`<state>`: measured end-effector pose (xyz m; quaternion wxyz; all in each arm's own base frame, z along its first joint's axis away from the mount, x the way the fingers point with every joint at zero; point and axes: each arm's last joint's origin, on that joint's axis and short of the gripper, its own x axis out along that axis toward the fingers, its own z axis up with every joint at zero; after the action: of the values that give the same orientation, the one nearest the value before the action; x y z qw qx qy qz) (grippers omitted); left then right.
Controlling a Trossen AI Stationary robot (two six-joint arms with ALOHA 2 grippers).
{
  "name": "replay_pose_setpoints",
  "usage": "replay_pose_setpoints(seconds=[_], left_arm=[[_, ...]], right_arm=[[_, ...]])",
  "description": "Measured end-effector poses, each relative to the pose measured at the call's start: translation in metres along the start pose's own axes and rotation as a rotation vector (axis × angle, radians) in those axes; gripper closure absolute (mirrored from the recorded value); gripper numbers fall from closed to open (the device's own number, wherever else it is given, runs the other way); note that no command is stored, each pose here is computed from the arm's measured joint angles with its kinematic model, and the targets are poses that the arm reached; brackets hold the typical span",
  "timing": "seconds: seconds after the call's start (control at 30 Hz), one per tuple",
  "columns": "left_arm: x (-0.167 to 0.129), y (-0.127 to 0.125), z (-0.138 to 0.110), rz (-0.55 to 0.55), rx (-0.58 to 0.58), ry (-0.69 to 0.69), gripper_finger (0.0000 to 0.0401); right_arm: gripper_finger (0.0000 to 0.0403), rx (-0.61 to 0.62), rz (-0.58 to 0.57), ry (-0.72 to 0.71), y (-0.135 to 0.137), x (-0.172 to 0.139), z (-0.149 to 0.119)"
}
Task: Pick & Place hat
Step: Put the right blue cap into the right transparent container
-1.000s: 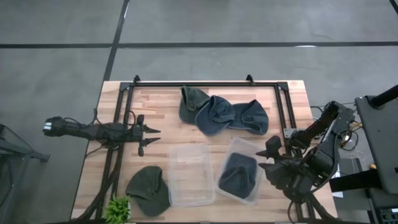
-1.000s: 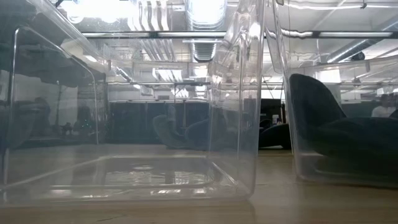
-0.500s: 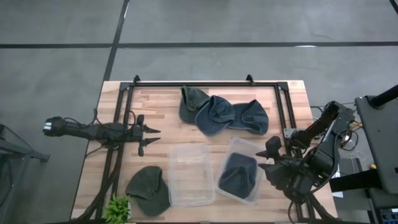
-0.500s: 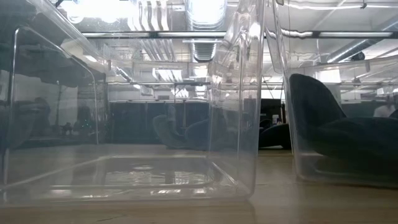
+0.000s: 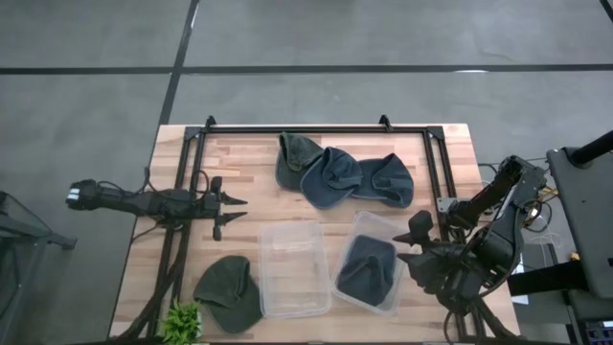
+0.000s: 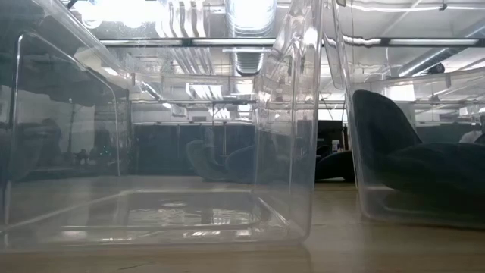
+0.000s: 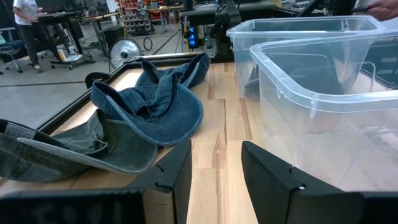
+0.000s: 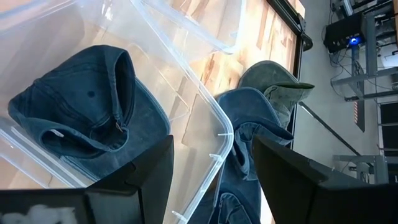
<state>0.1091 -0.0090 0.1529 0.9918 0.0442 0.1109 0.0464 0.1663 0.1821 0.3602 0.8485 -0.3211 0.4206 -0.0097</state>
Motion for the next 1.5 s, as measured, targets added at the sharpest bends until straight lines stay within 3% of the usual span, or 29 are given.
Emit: replay_pose_setpoints(seconds=[0.73, 0.77, 0.9, 1.0, 1.17, 1.27, 1.4, 1.5], left_arm=[[0.000, 0.000, 0.000, 0.000, 0.000, 0.000, 0.0268], [0.000, 0.000, 0.000, 0.000, 0.000, 0.000, 0.0268], [0.000, 0.000, 0.001, 0.005, 0.030, -0.021, 0.0268], [0.000, 0.000, 0.006, -0.002, -0.030, -0.072, 0.0268], [0.000, 0.000, 0.009, -0.024, -0.227, -0.099, 0.0268], [0.000, 0.000, 0.009, -0.030, -0.342, -0.104, 0.0268], [0.000, 0.000, 0.010, -0.033, -0.388, -0.106, 0.0268], [0.000, 0.000, 0.010, -0.035, -0.392, -0.106, 0.0268]], right_arm=[[0.0193, 0.001, 0.000, -0.001, 0.000, 0.000, 0.000], [0.0193, -0.015, -0.003, -0.003, 0.000, 0.000, 0.000], [0.0193, -0.322, -0.089, -0.029, -0.002, 0.000, 0.003], [0.0193, -0.326, -0.092, -0.096, 0.000, 0.000, 0.011], [0.0193, -0.249, -0.108, -0.201, 0.002, -0.001, 0.025], [0.0193, -0.087, -0.132, -0.208, -0.002, 0.004, 0.029], [0.0193, 0.097, -0.139, -0.196, -0.009, 0.011, 0.030], [0.0193, 0.153, -0.135, -0.196, -0.010, 0.012, 0.030]])
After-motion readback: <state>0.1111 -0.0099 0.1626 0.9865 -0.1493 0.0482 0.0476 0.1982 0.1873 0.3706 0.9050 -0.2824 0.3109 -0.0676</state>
